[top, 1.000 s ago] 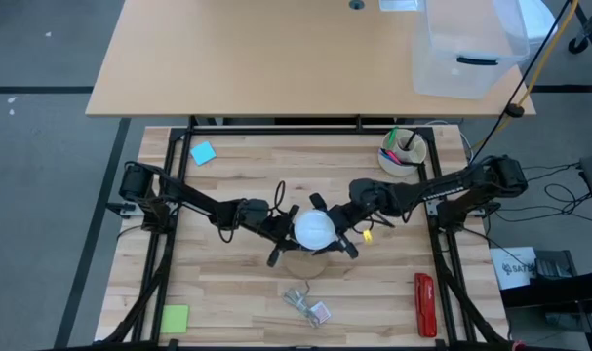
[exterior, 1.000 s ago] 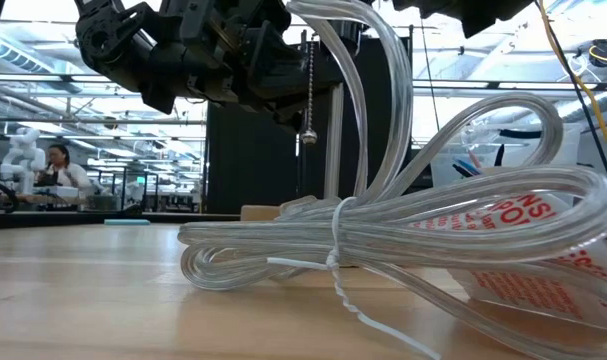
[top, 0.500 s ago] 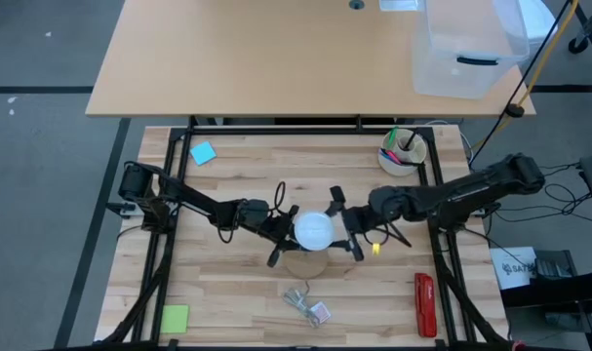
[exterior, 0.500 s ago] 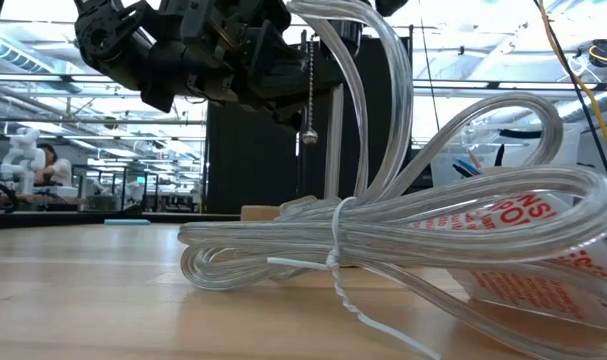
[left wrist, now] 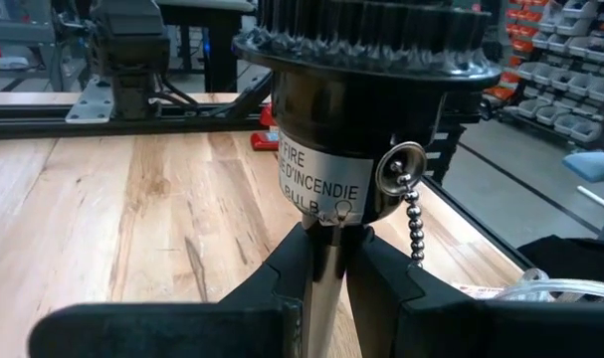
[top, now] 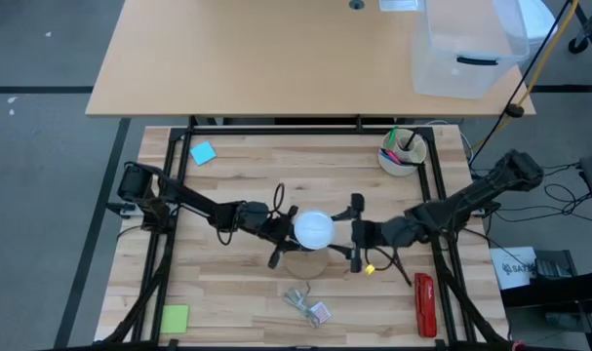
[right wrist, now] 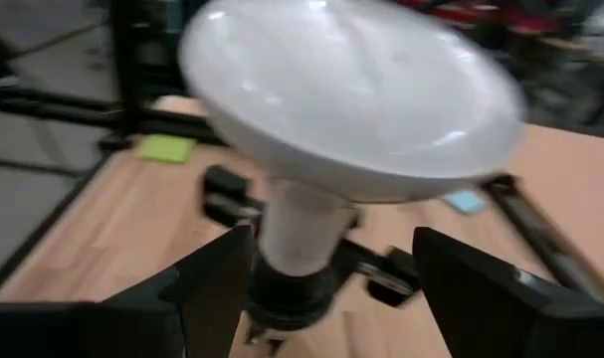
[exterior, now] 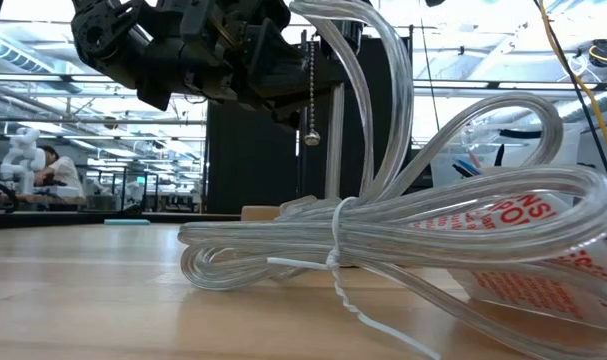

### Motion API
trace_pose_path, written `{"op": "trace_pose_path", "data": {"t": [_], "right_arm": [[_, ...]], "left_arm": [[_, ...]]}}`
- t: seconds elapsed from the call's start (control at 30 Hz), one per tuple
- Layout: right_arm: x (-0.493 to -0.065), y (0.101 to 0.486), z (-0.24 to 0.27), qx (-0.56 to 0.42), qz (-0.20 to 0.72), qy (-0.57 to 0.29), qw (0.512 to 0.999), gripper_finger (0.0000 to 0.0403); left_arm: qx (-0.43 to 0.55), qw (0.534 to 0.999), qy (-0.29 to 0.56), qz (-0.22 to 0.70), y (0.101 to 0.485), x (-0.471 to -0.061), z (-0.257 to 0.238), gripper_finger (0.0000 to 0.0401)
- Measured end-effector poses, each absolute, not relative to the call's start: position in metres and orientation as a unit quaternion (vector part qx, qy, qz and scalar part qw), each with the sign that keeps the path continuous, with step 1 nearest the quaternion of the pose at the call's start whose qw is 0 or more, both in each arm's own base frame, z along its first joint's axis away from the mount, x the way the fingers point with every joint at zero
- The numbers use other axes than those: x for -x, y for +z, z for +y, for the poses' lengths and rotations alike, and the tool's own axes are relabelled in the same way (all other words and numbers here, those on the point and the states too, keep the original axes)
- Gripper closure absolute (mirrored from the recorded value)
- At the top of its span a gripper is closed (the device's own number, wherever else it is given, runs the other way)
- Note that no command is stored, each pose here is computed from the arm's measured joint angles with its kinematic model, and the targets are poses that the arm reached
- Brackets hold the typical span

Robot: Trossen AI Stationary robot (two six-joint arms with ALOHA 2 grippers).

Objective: Screw lightbulb
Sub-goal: Remove the lightbulb from the lamp

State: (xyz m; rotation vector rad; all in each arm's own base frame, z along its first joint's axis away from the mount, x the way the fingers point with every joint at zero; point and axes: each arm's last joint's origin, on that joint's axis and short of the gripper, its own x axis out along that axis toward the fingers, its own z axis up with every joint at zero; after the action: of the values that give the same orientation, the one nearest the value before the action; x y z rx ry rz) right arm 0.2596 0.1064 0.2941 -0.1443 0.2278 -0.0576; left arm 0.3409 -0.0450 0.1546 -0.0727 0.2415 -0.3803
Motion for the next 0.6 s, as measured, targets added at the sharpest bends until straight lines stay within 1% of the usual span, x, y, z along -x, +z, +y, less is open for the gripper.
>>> {"op": "trace_pose_path", "data": {"t": [0.13,0.3,0.43,0.6], "right_arm": [[-0.249,0.295,0.122,0.076,0.103,-0.100,0.987,0.0131],[-0.237,0.294,0.141,0.057,0.084,-0.164,0.981,0.0131],[-0.239,0.279,0.154,0.052,0.086,-0.211,0.972,0.0131],[-0.254,0.253,0.167,0.032,0.072,-0.266,0.961,0.0139]], "left_arm": [[0.033,0.978,-0.170,0.120,0.154,-0.341,-0.047,0.0353],[0.030,0.984,-0.131,0.119,0.154,-0.341,-0.050,0.0353],[0.026,0.988,-0.101,0.116,0.155,-0.341,-0.052,0.0353],[0.020,0.992,-0.057,0.114,0.155,-0.341,-0.051,0.0353]]}}
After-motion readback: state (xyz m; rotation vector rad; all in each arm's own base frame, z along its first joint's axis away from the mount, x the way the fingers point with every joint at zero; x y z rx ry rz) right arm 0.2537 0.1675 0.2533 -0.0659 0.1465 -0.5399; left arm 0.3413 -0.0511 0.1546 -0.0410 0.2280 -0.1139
